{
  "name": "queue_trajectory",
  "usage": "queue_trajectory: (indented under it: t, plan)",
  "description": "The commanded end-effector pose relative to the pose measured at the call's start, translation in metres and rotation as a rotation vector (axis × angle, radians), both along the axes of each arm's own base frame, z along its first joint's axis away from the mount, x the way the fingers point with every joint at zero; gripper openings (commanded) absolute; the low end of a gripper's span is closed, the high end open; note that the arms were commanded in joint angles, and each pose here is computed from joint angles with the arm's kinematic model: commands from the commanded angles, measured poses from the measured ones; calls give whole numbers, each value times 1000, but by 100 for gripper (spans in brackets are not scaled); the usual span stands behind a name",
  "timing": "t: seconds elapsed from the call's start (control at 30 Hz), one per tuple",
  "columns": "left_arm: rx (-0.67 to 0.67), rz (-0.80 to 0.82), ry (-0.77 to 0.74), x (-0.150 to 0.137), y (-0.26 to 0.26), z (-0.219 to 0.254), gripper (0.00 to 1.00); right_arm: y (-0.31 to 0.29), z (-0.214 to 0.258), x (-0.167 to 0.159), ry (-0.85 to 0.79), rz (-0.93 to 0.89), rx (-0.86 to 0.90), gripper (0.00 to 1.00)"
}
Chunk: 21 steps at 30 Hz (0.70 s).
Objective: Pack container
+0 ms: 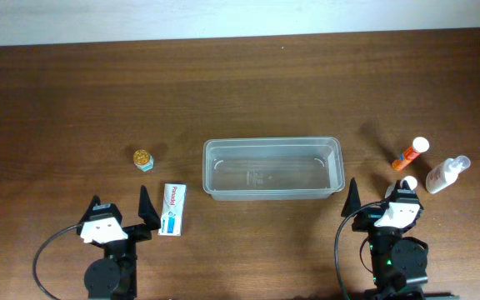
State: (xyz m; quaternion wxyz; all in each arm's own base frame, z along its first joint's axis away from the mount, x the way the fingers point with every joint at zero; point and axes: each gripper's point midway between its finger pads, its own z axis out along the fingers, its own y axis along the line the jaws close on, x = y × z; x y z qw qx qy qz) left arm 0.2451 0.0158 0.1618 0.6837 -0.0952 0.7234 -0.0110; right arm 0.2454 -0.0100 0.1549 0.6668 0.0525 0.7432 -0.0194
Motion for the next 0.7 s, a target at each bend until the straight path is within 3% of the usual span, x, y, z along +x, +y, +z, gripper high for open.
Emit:
queue_trajectory:
  t: [0.0, 0.4, 0.67]
  plan:
    - [16, 10, -2, 0, 2, -1, 100, -2, -5, 0, 10, -6, -4, 98]
    - [11, -40, 11, 0, -6, -1, 100, 12, 17, -4, 12, 68, 58, 98]
    - [12, -44, 87, -15, -6, 32, 100, 11, 64, -17, 176, 62, 50, 98]
